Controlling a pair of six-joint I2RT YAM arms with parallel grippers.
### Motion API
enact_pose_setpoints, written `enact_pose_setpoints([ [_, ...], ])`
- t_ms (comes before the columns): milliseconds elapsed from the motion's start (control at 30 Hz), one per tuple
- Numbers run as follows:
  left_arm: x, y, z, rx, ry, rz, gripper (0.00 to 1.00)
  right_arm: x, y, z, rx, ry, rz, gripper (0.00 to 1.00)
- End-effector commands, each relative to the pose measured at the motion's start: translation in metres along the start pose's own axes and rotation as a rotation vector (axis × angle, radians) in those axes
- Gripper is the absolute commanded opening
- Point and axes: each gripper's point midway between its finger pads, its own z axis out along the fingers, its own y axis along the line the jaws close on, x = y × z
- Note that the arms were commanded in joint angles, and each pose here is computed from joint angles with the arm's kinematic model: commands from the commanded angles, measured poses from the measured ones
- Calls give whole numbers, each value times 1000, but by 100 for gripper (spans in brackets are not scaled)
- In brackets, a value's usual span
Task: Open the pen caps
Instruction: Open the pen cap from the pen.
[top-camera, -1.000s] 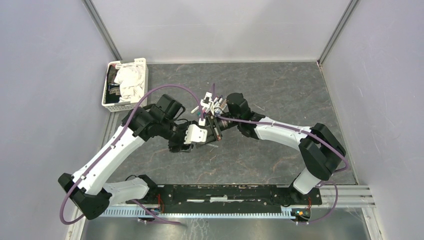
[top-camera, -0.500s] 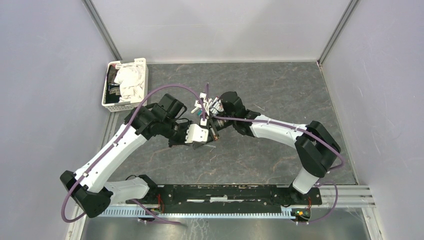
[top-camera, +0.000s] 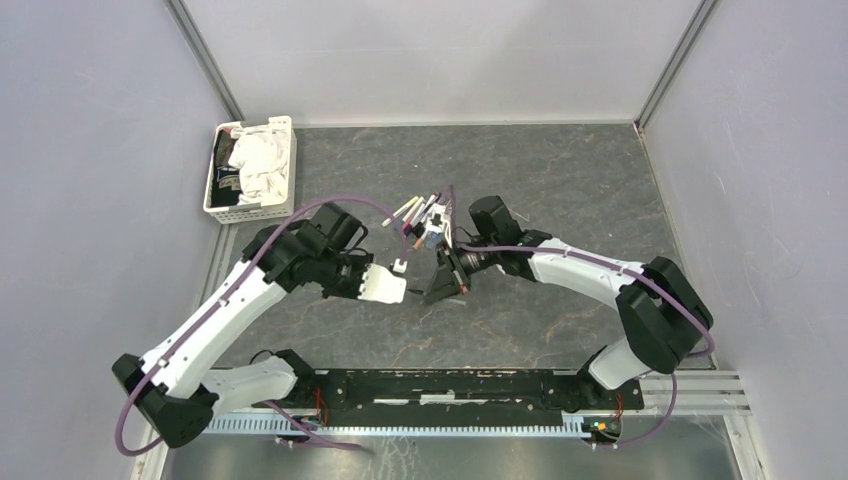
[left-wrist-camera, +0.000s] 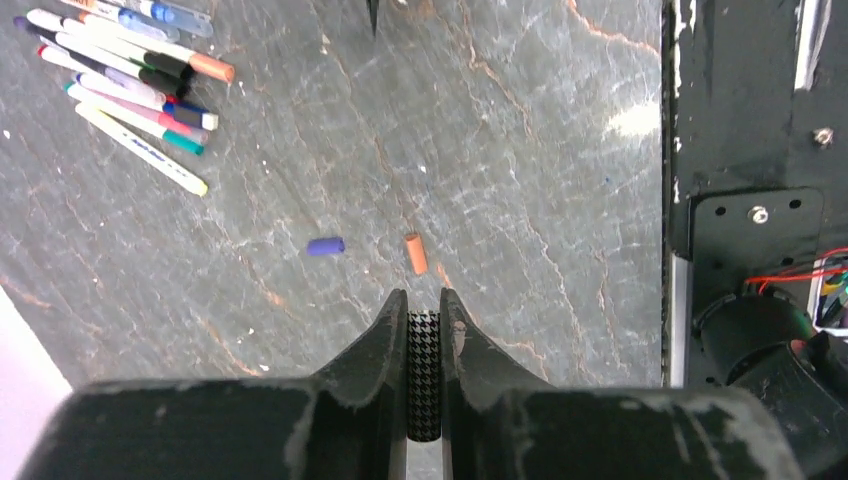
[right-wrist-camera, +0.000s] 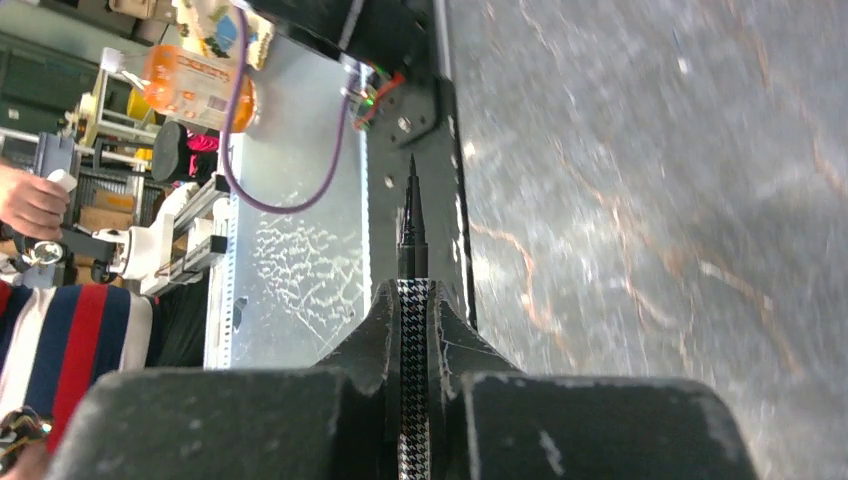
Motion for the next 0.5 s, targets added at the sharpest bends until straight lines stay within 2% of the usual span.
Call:
enact_pose_setpoints([
  [0,26,-3,-10,-34,121,76,2,32,-14,-14,93,63,33,0],
  [133,27,9,-9,-95,116,36,2,27,-22,-27,178,50,9,0],
  [200,30,16,0,-124,98,-27,2,13,-39,-44,293,5,-3,0],
  [333,58,39,22,-170,45,-256,2,-16,-96,-105,736,-136,17,0],
  [433,99,75,25,-204,14,-523,2,-16,-129,-153,1028,-213,87,0],
  [467,106,81,26,-203,7,-569,2,-15,-135,-163,1090,-229,95,0],
])
